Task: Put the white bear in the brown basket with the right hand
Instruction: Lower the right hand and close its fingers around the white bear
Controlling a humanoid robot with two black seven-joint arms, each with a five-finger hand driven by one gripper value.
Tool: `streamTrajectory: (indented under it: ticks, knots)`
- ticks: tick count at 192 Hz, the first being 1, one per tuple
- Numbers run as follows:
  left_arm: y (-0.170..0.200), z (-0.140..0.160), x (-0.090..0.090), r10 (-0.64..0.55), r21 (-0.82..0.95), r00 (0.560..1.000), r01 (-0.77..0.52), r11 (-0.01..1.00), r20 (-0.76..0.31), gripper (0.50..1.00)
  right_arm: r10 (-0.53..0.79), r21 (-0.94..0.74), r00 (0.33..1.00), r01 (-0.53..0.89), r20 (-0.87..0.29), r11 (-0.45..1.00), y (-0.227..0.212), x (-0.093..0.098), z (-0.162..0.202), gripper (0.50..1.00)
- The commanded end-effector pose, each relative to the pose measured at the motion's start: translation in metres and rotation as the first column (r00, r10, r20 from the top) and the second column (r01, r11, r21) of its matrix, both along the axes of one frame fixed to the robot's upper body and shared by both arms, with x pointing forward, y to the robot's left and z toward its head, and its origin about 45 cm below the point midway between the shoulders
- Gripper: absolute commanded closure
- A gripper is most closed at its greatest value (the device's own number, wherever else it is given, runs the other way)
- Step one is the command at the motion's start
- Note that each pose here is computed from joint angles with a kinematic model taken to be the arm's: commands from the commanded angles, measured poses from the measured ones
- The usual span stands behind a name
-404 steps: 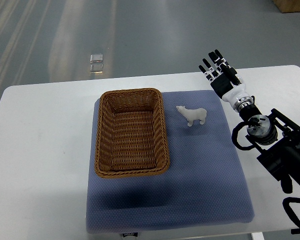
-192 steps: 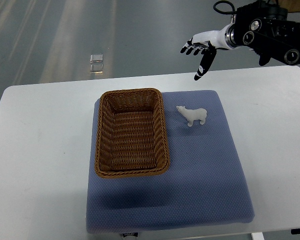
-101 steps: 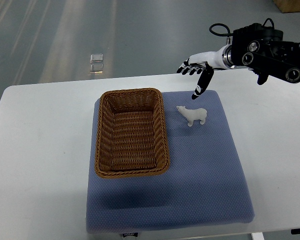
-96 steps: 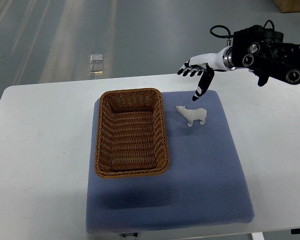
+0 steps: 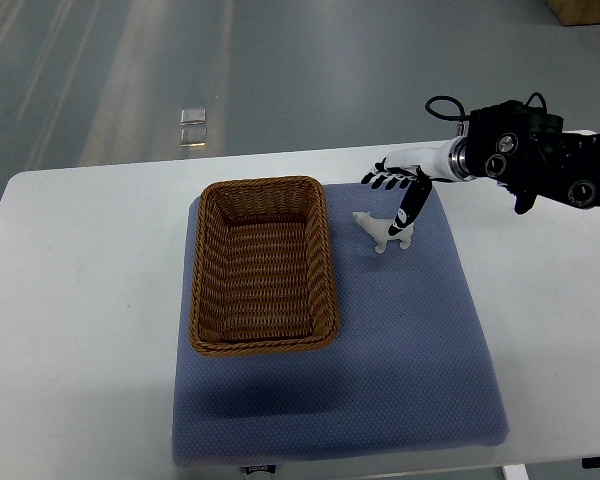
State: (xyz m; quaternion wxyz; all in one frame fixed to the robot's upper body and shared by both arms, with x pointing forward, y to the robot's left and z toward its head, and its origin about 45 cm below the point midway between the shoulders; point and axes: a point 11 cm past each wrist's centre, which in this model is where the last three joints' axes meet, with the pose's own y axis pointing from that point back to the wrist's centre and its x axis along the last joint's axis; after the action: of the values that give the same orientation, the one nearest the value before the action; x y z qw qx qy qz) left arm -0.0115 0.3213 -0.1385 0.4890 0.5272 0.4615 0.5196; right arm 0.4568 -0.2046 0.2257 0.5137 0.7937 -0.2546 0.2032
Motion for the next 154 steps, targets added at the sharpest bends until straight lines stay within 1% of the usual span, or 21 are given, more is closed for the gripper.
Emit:
streamTrajectory:
  ticks: [1,41,59,77,84,98,107,127,133,136,148,153,154]
  knots:
    - [0.000,0.000,-0.001,0.000,-0.001,1.000,0.000,1.000,-0.001,0.500,-0.005,0.005,1.000,0.005,-0.007,1.000,0.000,-0.003,-0.007,0.630]
    - [0.000,0.000,0.000,0.000,-0.001,1.000,0.000,1.000,0.000,0.500,-0.017,0.029,1.000,0.017,-0.014,0.999,0.002,-0.007,-0.016,0.636]
    - [0.000,0.000,-0.001,0.000,-0.001,1.000,0.000,1.000,-0.001,0.500,-0.017,0.034,1.000,0.017,-0.019,0.999,0.002,-0.009,-0.020,0.670]
    - [0.000,0.000,-0.001,0.000,-0.001,1.000,0.000,1.000,-0.001,0.500,-0.018,0.031,0.999,0.018,-0.026,0.999,0.001,-0.011,-0.024,0.685]
    - [0.000,0.000,-0.001,0.000,-0.001,1.000,0.000,1.000,-0.001,0.500,-0.020,0.031,0.999,0.020,-0.030,0.999,0.000,-0.012,-0.026,0.699]
    - [0.000,0.000,0.000,0.000,-0.001,1.000,0.000,1.000,0.000,0.500,-0.023,0.032,0.999,0.024,-0.033,0.999,-0.001,-0.013,-0.029,0.707]
    - [0.000,0.000,0.000,0.000,-0.001,1.000,0.000,1.000,0.000,0.500,-0.023,0.031,0.999,0.024,-0.034,0.999,-0.001,-0.013,-0.029,0.736]
    - [0.000,0.000,0.000,0.000,-0.001,1.000,0.000,1.000,0.000,0.500,-0.024,0.030,0.999,0.025,-0.038,0.999,-0.001,-0.014,-0.031,0.744]
    - [0.000,0.000,0.000,0.000,-0.001,1.000,0.000,1.000,0.000,0.500,-0.024,0.030,0.999,0.025,-0.040,0.999,-0.002,-0.015,-0.032,0.762]
    - [0.000,0.000,0.000,0.000,-0.001,1.000,0.000,1.000,0.000,0.500,-0.024,0.029,0.999,0.025,-0.040,0.999,-0.002,-0.015,-0.032,0.781]
    - [0.000,0.000,0.000,0.000,-0.001,1.000,0.000,1.000,0.000,0.500,-0.024,0.029,0.999,0.025,-0.040,0.999,-0.002,-0.015,-0.032,0.799]
    - [0.000,0.000,0.000,0.000,0.001,1.000,0.000,1.000,0.000,0.500,-0.024,0.029,0.999,0.025,-0.040,0.999,-0.002,-0.015,-0.032,0.830]
    - [0.000,0.000,0.000,0.000,0.001,1.000,0.000,1.000,0.000,0.500,-0.024,0.029,0.999,0.025,-0.040,0.999,-0.002,-0.015,-0.032,0.830]
